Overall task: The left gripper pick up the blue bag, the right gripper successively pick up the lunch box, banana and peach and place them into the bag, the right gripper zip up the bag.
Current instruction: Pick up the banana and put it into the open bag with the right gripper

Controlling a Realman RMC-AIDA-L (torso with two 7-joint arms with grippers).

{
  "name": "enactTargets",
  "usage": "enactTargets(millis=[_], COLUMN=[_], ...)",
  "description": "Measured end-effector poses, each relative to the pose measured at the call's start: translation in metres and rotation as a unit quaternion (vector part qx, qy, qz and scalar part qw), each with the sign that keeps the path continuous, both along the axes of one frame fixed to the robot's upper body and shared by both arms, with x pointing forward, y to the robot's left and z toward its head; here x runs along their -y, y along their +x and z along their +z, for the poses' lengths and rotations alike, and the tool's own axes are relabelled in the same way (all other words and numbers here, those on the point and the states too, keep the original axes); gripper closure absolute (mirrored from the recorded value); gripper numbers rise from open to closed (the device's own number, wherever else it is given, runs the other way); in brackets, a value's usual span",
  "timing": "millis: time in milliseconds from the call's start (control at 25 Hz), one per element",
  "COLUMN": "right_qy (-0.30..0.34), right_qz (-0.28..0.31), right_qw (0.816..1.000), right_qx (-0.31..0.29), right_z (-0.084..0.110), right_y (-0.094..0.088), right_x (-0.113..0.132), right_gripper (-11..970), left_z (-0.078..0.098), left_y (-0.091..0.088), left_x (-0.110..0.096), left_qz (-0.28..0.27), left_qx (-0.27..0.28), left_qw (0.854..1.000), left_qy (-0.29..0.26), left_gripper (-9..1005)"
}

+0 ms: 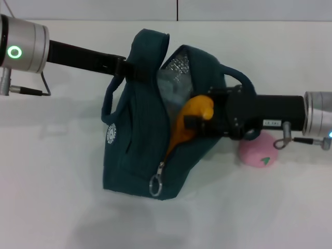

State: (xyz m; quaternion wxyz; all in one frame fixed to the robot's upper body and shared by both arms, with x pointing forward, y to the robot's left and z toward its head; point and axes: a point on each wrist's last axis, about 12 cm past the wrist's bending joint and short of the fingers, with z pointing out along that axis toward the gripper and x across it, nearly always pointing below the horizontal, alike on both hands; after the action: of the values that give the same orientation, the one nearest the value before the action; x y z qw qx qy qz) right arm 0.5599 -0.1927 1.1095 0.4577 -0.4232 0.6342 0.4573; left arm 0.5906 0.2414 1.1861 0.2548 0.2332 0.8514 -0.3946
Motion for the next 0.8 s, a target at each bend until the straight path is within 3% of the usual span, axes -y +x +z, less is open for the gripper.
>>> enactTargets(millis=[120, 280, 400, 560, 680, 800], right_qy=[0.007, -0.005, -0.045, -0.068, -0.053, -0.040], right_qz=[-0.029, 0.044, 0.048, 0.027, 0.048, 0.029], right_qw=[1.000, 0.999, 0.998, 0.997, 0.997, 0.999], right_qx=[-0.004, -0.013, -0.015, -0.023, -0.019, -0.019], right_z=[0.005, 0.011, 0.013, 0.018, 0.026, 0.032], right_y=[0.008, 0.001, 0.005, 0.013, 0.008, 0.010], right_x=[0.008, -0.017, -0.028, -0.027, -0.025, -0.015], right_gripper=[353, 351, 350, 351, 354, 354], left_z=[0.000, 0.001, 0.002, 0.002, 0.000, -0.001], left_y=[0.000, 0.001, 0.002, 0.002, 0.001, 0.000], left_x=[0.000, 0.001, 0.003, 0.004, 0.003, 0.002], left_qz=[0.000, -0.001, -0.003, -0.004, -0.002, 0.000], left_qx=[0.001, 0.001, 0.003, 0.003, 0.001, 0.000], left_qw=[1.000, 1.000, 1.000, 1.000, 1.000, 1.000], left_qy=[0.000, 0.000, -0.001, -0.001, -0.002, -0.002], left_gripper=[947, 947, 947, 947, 947, 947])
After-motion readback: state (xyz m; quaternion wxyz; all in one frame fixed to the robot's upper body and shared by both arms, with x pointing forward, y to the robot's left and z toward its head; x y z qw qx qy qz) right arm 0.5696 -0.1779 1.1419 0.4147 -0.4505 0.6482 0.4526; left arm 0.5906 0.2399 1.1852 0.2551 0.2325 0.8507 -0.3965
